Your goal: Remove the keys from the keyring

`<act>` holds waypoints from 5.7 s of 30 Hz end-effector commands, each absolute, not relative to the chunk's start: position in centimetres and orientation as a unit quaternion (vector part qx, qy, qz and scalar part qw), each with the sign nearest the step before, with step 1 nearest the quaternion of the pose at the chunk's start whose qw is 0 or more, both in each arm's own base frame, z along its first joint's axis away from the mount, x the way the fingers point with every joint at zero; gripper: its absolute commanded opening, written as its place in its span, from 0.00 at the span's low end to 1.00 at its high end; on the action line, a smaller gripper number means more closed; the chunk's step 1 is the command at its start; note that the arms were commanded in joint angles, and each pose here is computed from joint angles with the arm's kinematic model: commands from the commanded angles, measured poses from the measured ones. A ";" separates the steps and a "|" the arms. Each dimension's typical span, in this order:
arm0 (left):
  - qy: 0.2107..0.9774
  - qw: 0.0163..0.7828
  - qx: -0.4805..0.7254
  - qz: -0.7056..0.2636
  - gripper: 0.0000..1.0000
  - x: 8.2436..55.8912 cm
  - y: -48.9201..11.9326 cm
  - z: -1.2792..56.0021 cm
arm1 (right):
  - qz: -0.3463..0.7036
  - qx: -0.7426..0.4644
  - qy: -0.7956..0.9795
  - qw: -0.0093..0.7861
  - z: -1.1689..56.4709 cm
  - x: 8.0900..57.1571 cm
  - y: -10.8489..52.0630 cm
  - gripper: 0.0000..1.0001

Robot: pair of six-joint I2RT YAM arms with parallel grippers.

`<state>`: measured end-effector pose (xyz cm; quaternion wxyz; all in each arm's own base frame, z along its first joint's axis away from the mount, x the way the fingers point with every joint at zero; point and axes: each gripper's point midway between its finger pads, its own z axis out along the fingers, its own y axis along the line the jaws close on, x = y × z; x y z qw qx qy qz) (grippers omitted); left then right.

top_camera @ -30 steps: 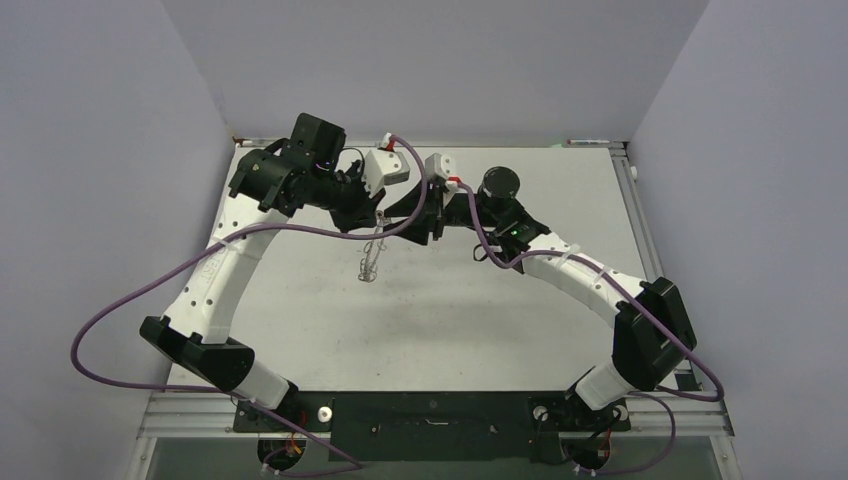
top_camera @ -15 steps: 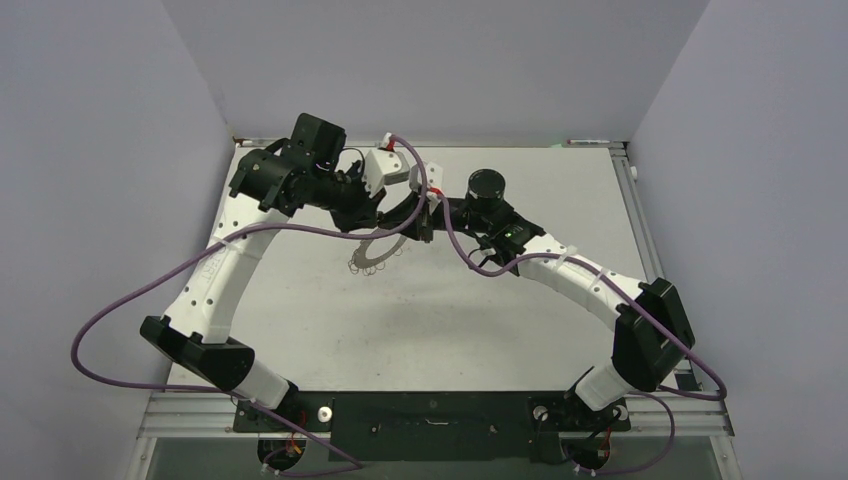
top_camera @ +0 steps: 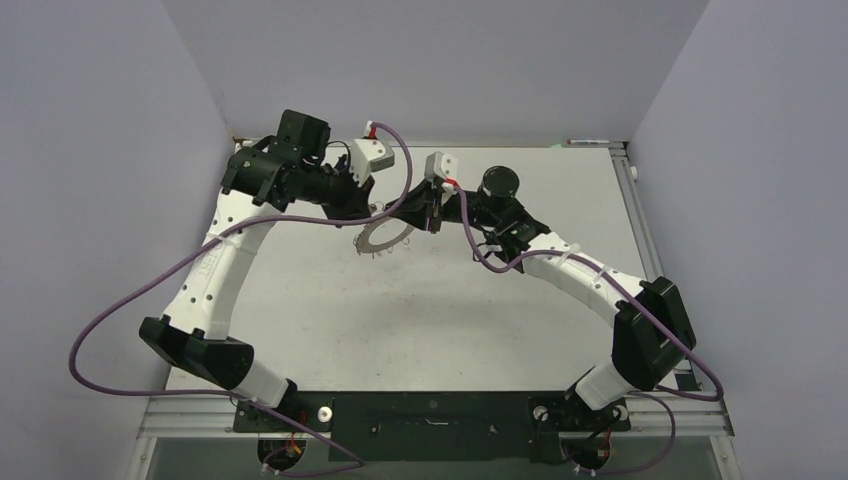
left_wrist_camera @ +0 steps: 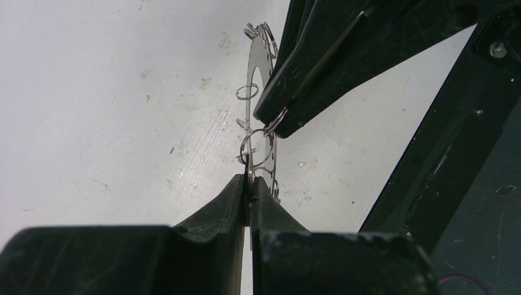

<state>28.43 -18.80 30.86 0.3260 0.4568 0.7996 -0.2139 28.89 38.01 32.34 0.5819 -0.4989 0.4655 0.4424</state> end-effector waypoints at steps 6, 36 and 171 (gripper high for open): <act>0.809 0.348 0.435 -0.189 0.00 29.6 -17.2 30.5 | 0.527 -0.447 0.399 0.602 37.0 28.1 35.4 0.05; 0.752 0.400 0.454 -0.261 0.00 28.6 -24.6 32.3 | 0.639 -0.330 0.377 0.584 38.1 26.3 34.8 0.05; 0.974 0.123 0.187 -0.009 0.00 35.6 -1.1 2.7 | 0.334 -0.423 0.712 0.450 19.8 33.1 24.2 0.90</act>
